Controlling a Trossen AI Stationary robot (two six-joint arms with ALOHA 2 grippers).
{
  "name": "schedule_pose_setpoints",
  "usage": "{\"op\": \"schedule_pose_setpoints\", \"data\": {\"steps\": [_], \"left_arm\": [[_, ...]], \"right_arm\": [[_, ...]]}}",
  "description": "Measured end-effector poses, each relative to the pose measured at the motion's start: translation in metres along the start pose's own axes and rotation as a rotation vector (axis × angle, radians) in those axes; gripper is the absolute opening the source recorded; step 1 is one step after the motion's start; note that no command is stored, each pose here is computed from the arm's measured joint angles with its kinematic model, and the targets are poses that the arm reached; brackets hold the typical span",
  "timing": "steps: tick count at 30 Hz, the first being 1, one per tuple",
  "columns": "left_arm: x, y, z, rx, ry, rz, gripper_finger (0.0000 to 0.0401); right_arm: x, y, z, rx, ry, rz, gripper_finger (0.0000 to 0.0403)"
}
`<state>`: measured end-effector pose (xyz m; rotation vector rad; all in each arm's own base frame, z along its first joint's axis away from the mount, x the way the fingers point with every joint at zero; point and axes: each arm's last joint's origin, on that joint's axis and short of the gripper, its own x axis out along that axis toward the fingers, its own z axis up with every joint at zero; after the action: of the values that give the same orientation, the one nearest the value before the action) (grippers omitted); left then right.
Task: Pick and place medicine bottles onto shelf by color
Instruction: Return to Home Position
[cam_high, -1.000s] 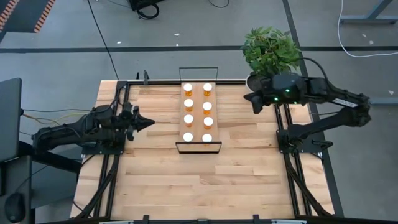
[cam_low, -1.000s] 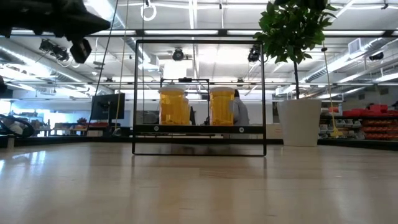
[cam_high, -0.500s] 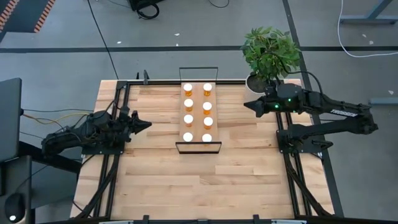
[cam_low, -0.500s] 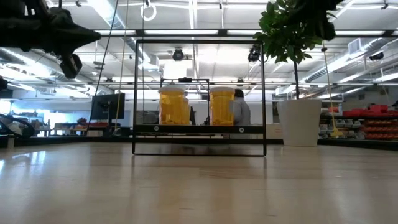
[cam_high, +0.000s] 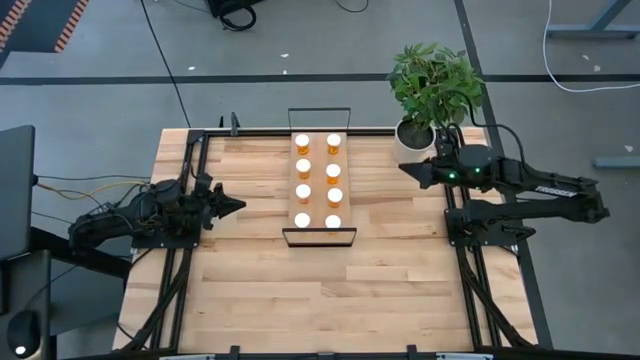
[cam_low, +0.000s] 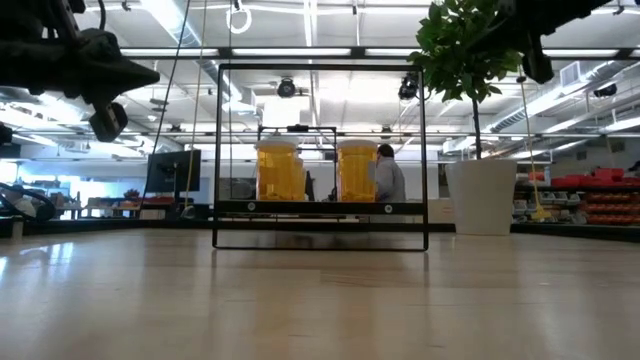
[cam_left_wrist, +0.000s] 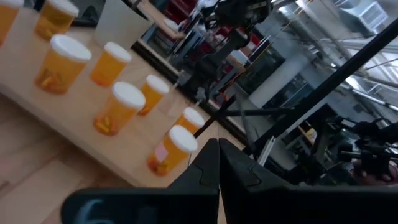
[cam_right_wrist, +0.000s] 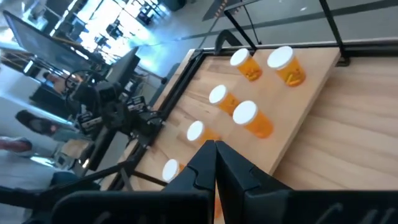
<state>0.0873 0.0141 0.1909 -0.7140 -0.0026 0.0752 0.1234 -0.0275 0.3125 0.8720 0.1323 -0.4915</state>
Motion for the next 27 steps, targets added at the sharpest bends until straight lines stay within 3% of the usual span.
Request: {"op": "schedule_pose_setpoints", "data": {"steps": [12, 20, 27], "left_arm": [[0.000, 0.001, -0.002, -0.047, 0.024, 0.012, 0.0001], [0.001, -0.004, -0.003, -0.092, -0.017, 0.015, 0.0001], [0.000, -0.003, -0.014, -0.026, 0.030, 0.093, 0.0001]], "right_arm": [[0.022, -0.029, -0.031, 0.112, 0.000, 0.070, 0.0011], [0.024, -0.031, -0.032, 0.099, -0.017, 0.080, 0.0011], [0.025, -0.034, -0.028, 0.097, -0.036, 0.063, 0.0011]]}}
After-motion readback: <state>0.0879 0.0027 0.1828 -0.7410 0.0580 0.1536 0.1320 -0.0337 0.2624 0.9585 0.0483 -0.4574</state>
